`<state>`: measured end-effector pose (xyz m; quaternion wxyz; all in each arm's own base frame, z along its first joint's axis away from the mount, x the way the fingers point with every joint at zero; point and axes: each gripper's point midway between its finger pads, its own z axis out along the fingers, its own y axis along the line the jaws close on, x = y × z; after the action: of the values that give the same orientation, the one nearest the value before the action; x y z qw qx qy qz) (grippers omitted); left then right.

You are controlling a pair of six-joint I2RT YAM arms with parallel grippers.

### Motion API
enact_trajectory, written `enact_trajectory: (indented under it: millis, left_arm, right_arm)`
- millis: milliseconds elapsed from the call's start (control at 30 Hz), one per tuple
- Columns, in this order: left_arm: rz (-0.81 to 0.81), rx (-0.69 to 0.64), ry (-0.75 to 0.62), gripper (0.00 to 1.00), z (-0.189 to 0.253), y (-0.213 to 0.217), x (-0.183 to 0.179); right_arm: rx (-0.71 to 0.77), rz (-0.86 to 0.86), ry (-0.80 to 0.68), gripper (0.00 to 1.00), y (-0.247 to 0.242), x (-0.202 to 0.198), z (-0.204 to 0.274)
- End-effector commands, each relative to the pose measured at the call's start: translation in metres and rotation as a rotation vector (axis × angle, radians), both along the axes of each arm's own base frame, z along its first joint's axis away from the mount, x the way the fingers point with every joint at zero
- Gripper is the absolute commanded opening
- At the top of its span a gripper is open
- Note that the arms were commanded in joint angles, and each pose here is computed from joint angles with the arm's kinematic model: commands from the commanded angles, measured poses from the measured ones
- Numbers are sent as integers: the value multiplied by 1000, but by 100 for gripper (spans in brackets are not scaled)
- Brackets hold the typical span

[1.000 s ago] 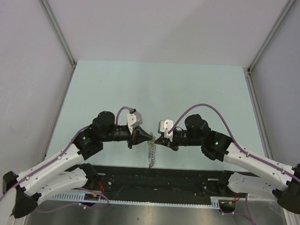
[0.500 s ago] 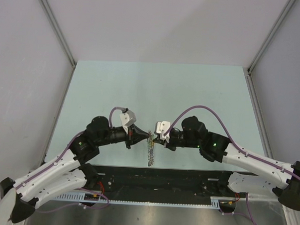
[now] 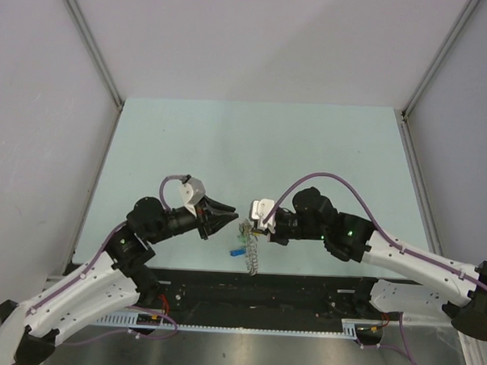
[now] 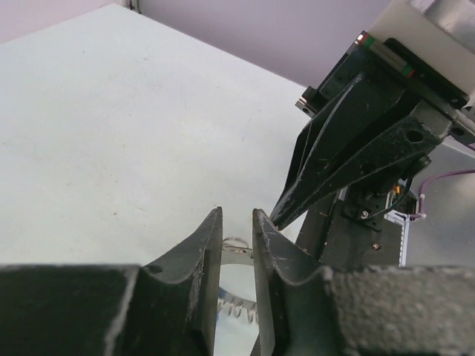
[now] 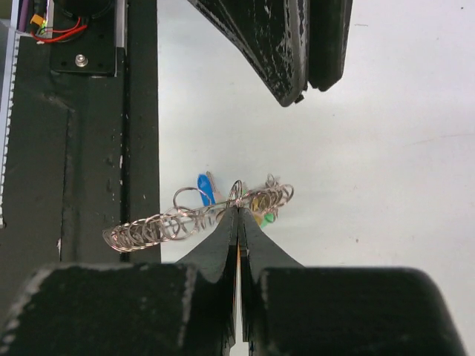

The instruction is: Put the keys on the keyring

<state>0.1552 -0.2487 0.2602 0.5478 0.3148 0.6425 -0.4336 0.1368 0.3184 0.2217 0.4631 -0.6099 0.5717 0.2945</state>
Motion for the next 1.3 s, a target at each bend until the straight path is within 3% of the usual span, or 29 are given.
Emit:
enact_trajectory:
  millis: [0, 233, 467, 667, 1067, 1167, 1233, 1267]
  left_arm:
    - [30, -19, -44, 29, 10, 4, 4]
    - [-120, 133, -115, 51, -4, -3, -6]
    - [-364, 277, -176, 57, -29, -10, -17]
    - [-487, 282, -217, 47, -33, -19, -25]
    - [-618, 268, -139, 31, -40, -34, -34]
    - [-616, 279, -130, 23, -44, -35, -34]
    - [-616, 281, -127, 12, -44, -35, -35]
    - [-608, 286, -127, 0, -45, -35, -34]
  right_arm:
    - [46, 29, -76, 0, 5, 2, 38]
    - [20, 64, -83, 0, 5, -3, 41]
    - [13, 89, -74, 0, 7, -9, 40]
    - [21, 106, -76, 0, 7, -12, 42]
    - [26, 121, -76, 0, 9, -16, 43]
    - [28, 125, -73, 0, 10, -16, 43]
    - [28, 125, -72, 0, 10, -16, 43]
    - [27, 119, -71, 0, 9, -16, 43]
